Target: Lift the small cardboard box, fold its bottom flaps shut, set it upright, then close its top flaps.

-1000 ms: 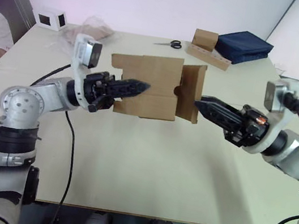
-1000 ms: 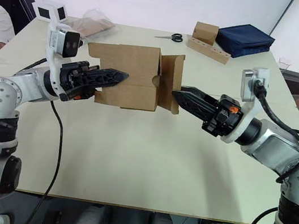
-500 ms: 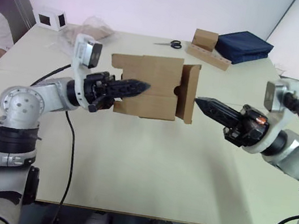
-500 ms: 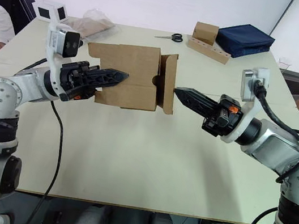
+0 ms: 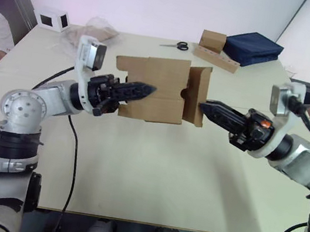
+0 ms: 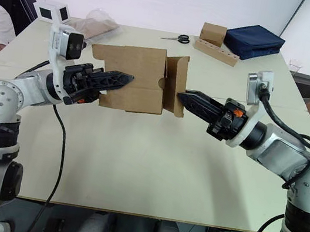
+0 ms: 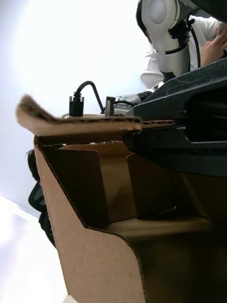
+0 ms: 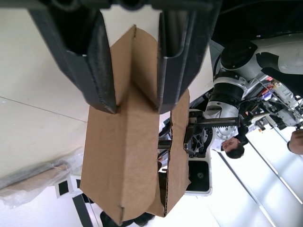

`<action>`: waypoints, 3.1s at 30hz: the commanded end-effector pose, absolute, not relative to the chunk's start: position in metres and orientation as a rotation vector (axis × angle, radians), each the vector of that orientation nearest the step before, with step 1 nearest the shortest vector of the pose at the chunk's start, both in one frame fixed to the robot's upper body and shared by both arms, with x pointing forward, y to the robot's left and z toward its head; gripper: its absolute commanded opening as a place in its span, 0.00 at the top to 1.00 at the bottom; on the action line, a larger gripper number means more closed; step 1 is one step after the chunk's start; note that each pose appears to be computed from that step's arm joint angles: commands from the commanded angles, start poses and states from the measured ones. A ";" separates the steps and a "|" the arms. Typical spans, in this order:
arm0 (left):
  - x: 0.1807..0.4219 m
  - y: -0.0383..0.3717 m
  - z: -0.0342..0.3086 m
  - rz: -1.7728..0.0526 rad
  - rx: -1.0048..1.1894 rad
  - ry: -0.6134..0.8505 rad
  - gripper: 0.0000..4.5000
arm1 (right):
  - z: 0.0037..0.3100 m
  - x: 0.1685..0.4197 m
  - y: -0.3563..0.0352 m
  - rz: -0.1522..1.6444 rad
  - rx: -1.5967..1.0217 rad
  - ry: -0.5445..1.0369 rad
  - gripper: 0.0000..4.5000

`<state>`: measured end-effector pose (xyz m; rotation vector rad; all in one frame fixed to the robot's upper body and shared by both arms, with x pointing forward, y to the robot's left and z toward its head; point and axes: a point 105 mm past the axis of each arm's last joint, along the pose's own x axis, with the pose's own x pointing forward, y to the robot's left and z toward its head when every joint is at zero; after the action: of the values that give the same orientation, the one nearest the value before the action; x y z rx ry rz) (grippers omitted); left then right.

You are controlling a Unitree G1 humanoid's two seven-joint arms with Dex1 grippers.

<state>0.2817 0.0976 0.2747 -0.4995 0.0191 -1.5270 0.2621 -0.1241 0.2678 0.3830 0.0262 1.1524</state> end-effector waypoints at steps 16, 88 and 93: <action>0.276 0.096 0.285 -1.540 -0.467 -0.054 1.00 | 0.275 0.267 -0.119 1.107 0.327 -0.041 0.76; 0.297 0.070 0.280 -1.436 -0.467 -0.132 1.00 | 0.282 0.260 -0.070 1.124 0.386 -0.077 0.76; 0.298 0.077 0.282 -1.423 -0.461 -0.133 1.00 | 0.284 0.264 -0.084 1.088 0.363 -0.086 0.76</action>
<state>0.3006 0.0748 0.2678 -0.4830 -0.0808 -1.4108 0.2790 -0.0933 0.2771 0.4027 -0.0676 0.9995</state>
